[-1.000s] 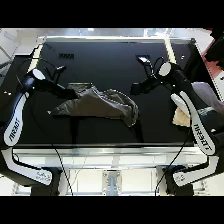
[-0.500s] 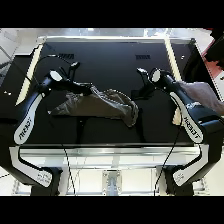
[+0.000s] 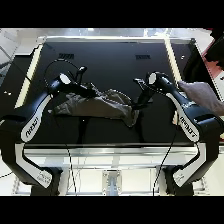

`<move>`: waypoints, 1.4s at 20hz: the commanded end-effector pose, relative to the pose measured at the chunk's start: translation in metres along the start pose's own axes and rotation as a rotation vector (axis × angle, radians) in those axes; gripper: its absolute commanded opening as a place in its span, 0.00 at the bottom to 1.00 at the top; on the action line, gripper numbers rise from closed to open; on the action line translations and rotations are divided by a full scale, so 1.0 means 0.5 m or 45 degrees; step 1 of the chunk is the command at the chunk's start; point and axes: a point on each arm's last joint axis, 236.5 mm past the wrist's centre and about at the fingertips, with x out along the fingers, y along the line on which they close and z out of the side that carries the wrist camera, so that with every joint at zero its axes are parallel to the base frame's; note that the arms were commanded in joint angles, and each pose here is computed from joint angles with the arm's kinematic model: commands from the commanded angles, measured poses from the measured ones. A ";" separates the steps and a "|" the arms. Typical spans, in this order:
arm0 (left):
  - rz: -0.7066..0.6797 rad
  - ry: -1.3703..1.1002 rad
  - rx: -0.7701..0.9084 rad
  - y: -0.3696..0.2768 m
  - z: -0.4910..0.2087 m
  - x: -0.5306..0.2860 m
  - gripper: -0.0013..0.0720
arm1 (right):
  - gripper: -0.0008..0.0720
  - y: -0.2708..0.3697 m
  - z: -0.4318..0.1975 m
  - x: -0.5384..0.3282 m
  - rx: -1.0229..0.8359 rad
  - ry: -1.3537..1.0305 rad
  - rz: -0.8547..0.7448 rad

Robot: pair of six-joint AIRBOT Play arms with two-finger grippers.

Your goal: Fold the shirts.

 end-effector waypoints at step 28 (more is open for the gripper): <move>0.380 -1.036 0.397 -0.257 0.129 -0.841 0.04 | 0.03 0.039 -0.253 -0.702 -0.072 -1.013 -0.551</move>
